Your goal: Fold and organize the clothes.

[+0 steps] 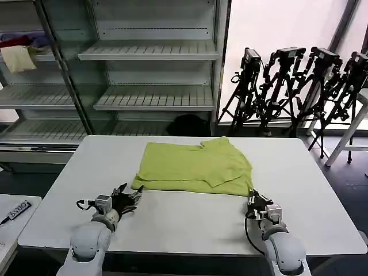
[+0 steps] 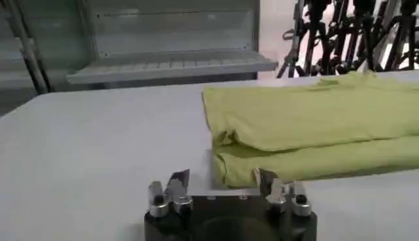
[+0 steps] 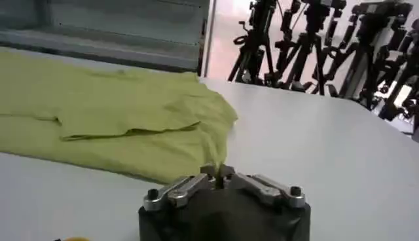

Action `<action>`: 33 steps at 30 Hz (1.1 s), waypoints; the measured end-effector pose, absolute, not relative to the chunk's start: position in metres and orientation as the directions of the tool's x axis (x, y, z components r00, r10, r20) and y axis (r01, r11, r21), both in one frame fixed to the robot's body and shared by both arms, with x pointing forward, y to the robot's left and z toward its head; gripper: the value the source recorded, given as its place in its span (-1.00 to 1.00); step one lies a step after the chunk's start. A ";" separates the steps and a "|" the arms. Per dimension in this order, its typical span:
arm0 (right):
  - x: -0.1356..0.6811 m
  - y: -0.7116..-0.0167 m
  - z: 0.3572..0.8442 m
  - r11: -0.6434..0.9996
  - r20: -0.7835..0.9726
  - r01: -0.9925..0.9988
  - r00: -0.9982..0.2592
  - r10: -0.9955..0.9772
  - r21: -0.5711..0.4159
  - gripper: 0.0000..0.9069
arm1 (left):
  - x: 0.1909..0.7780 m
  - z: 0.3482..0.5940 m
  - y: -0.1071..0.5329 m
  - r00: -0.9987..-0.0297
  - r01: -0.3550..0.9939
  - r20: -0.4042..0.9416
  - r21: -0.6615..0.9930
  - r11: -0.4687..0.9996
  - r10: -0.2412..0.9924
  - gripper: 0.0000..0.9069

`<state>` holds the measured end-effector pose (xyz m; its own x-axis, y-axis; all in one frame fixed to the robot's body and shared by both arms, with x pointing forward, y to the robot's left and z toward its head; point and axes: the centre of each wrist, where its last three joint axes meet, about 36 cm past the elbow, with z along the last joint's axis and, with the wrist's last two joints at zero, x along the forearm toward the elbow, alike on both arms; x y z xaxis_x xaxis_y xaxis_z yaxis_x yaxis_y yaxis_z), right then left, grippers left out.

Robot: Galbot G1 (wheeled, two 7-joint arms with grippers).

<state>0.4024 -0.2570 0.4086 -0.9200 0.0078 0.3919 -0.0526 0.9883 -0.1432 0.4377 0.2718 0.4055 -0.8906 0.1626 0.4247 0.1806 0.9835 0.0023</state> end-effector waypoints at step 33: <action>0.337 -0.233 0.435 0.987 0.404 -0.156 -0.906 -0.127 -0.040 -1.00 | 0.355 0.429 0.305 -0.926 0.154 0.365 0.124 0.980 0.100 -1.00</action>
